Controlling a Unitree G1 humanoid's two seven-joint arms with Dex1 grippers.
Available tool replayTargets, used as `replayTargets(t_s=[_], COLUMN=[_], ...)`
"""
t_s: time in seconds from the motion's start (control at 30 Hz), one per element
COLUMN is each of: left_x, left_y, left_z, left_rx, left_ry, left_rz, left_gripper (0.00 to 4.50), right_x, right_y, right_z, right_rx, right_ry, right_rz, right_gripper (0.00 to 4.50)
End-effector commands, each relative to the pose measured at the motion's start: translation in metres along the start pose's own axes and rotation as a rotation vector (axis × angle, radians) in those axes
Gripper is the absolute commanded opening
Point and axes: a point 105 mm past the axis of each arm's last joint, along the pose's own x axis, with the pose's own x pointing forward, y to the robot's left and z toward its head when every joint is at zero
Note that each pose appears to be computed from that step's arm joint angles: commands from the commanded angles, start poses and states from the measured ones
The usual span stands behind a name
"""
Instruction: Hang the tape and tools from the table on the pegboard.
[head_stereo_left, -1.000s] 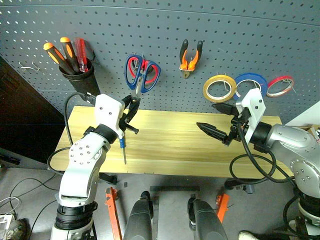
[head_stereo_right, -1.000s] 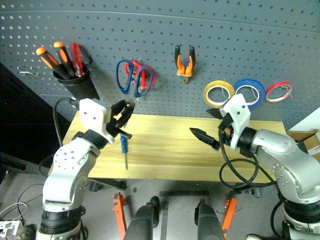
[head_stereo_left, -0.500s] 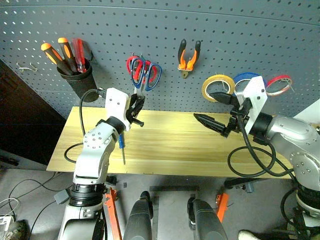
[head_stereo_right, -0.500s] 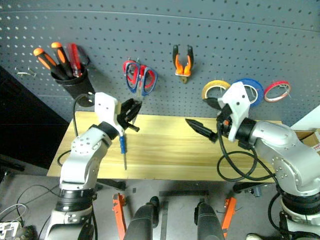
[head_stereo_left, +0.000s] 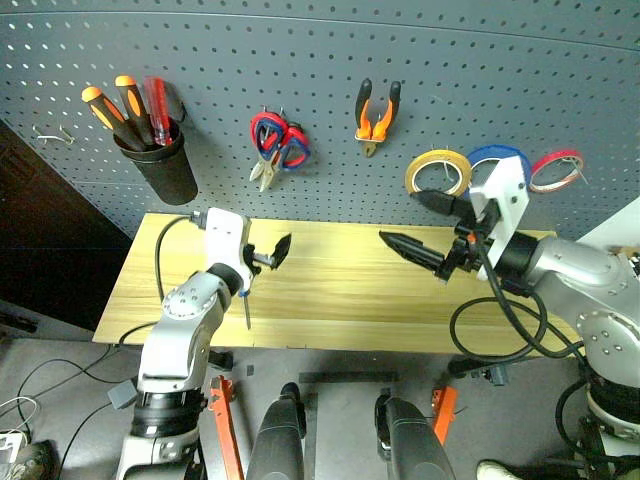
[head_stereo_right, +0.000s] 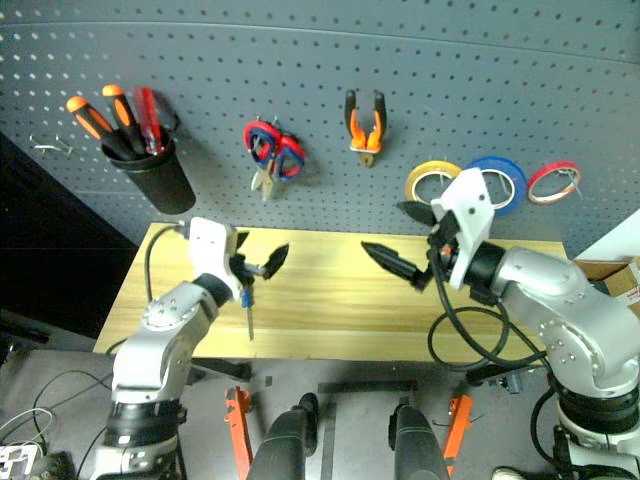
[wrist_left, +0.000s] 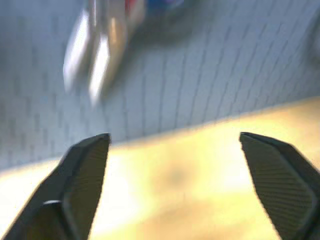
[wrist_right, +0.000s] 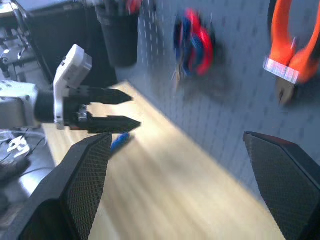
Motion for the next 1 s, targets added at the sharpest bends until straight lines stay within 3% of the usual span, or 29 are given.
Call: replayTargets(t_s=[0.03,0.1,0.33,0.63,0.73,0.9,1.0], left_x=[-0.011,-0.010,0.007,0.029,0.031,0.031,0.025], left_y=[0.028,0.037,0.052,0.050,0.054,0.062,0.067], left_z=[-0.027,-0.040,-0.064,-0.085,-0.086,-0.084,-0.075], left_rx=[-0.093,-0.122,-0.241,-0.298,-0.343,-0.353,-0.324], left_ry=[0.184,0.278,0.424,0.496,0.493,0.465,0.412], left_rz=[0.160,0.213,0.335,0.406,0.444,0.462,0.443], left_gripper=[4.29,4.29,4.29,4.29,3.67,2.08,1.10], right_x=[0.004,0.006,0.017,0.021,0.020,0.018,0.018], right_y=[0.009,0.012,0.017,0.023,0.025,0.033,0.035], right_z=[-0.023,-0.032,-0.037,-0.033,-0.032,-0.027,-0.008], right_rx=[0.091,0.150,0.211,0.185,0.188,0.120,0.012], right_ry=[0.093,0.141,0.185,0.200,0.211,0.221,0.126], right_rz=[-0.015,-0.012,-0.003,0.034,0.057,0.145,0.183], right_gripper=[4.50,4.50,4.50,4.50,4.50,4.50,4.50])
